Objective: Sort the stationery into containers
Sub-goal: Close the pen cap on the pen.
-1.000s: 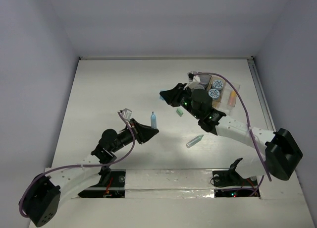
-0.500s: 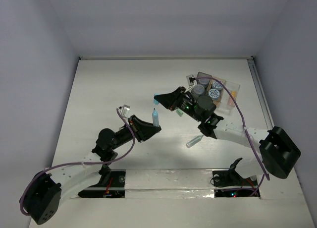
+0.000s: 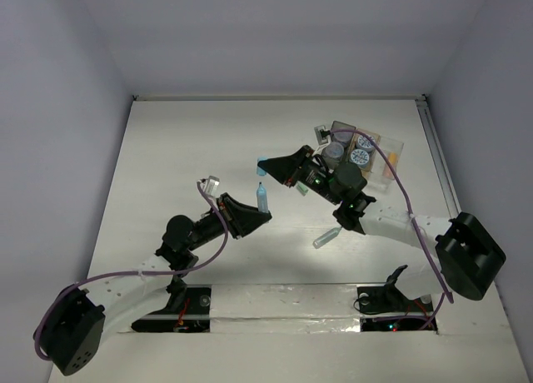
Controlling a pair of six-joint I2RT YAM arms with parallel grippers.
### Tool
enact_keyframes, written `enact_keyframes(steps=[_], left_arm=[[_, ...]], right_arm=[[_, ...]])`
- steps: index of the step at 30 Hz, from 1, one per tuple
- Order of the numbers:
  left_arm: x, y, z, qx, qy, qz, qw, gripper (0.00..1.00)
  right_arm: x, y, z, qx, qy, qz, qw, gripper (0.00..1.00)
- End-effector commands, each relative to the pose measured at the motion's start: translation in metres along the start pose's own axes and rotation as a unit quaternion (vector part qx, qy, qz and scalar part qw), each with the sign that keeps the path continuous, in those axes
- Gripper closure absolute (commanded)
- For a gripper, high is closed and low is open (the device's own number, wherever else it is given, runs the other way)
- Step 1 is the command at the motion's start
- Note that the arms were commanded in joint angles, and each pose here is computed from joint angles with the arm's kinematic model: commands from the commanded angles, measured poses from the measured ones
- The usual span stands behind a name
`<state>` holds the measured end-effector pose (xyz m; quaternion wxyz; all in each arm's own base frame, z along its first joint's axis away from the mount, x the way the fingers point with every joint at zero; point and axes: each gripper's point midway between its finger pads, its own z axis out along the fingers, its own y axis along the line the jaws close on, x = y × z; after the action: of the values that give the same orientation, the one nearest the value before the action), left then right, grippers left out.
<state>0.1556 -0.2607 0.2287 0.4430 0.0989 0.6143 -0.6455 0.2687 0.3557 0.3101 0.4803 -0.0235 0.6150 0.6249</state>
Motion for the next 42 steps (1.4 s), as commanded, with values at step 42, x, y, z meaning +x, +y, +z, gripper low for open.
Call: enact_keyframes(steps=[42], left_arm=[[-0.023,-0.020,0.008,0.033,-0.024,0.031,0.999,1.00]], right_arm=[[0.025,0.029,-0.009,-0.056,0.057,-0.030,0.996,1.00]])
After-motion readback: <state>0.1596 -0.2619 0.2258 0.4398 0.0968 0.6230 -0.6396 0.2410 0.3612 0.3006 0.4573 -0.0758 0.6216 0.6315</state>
